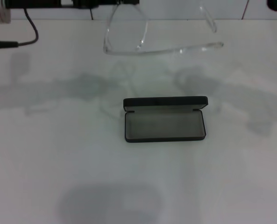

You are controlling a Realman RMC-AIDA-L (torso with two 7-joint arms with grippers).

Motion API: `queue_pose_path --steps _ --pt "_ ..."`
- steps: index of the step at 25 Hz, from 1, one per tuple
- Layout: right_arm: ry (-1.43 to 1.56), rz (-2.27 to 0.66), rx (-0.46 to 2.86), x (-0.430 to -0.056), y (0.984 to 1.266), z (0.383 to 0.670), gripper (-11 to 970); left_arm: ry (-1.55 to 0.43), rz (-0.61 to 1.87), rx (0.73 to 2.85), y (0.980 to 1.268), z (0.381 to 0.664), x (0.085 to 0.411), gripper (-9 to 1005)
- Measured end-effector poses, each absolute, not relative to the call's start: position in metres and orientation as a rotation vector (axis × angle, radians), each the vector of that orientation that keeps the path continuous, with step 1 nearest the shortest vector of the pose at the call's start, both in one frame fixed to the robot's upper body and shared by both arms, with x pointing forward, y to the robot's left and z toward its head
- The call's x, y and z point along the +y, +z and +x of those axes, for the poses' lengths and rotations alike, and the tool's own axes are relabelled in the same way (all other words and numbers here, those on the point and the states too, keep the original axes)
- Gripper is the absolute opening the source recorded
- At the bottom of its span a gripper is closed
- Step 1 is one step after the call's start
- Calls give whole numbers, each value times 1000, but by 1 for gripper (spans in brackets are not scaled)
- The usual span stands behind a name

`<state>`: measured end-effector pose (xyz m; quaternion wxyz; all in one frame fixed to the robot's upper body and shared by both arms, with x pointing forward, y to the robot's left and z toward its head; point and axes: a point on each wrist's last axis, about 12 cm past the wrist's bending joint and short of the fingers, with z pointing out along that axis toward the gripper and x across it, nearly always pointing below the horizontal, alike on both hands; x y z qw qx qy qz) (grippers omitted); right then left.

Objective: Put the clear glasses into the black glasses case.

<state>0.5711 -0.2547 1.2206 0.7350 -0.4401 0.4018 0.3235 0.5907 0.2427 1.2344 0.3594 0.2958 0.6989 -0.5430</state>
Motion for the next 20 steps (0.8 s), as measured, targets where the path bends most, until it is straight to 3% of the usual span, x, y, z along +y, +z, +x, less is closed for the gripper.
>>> queue_pose_path --steps 11,20 --pt "844 -1019 836 -212 1227 588 0 -1410 819 1829 1226 587 231 90" --pt "878 -1056 845 -201 1222 587 0 -1412 799 1834 1223 585 235 89"
